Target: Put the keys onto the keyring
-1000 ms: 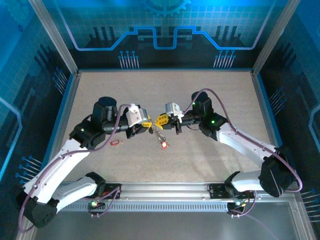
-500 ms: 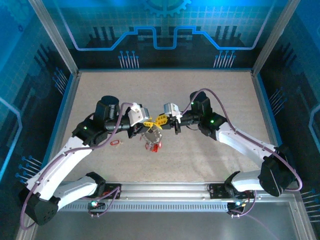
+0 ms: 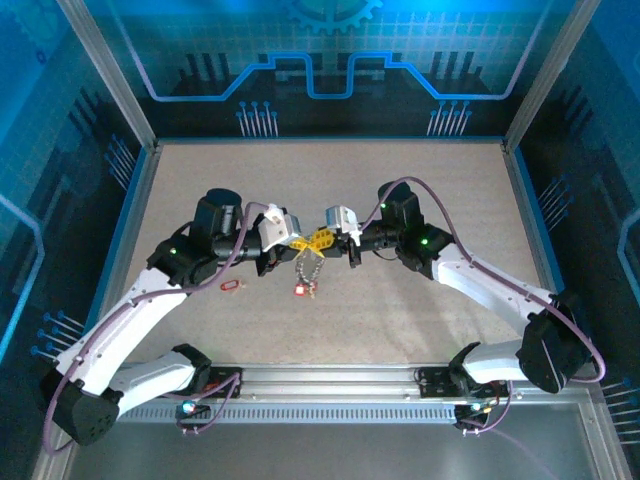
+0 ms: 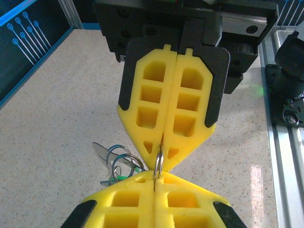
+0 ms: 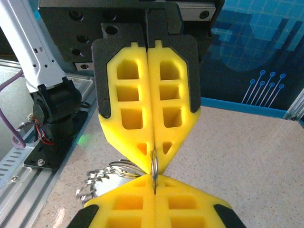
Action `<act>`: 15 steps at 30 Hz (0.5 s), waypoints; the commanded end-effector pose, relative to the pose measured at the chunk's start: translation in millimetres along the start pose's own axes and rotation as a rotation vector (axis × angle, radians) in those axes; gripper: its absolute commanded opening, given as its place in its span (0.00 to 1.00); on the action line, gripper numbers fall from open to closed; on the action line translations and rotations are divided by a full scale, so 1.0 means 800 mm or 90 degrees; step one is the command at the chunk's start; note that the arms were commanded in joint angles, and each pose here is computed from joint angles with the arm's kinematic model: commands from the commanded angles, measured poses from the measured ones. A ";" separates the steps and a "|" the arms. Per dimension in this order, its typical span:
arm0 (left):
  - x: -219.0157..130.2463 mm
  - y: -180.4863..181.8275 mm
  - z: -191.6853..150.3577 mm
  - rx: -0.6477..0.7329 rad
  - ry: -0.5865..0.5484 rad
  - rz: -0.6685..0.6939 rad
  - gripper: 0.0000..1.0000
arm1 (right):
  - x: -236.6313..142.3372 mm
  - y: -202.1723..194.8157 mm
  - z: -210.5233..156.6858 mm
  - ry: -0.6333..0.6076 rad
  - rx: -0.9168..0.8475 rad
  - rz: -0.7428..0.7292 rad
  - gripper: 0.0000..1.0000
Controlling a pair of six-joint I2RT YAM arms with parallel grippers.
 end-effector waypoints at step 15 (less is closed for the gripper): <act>-0.016 0.000 0.031 0.030 0.084 -0.016 0.00 | 0.012 -0.001 0.016 0.093 -0.043 0.026 0.02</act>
Point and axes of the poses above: each hand's point on the last joint's axis, 136 mm out from that joint toward the fingers, its own x axis out along the fingers, its own y axis along the line the jaws close on, z = x × y, the point moved 10 cm from there along -x, back along the fingers, and after that the axes turned 9 degrees about -x, right-handed, at the moved point
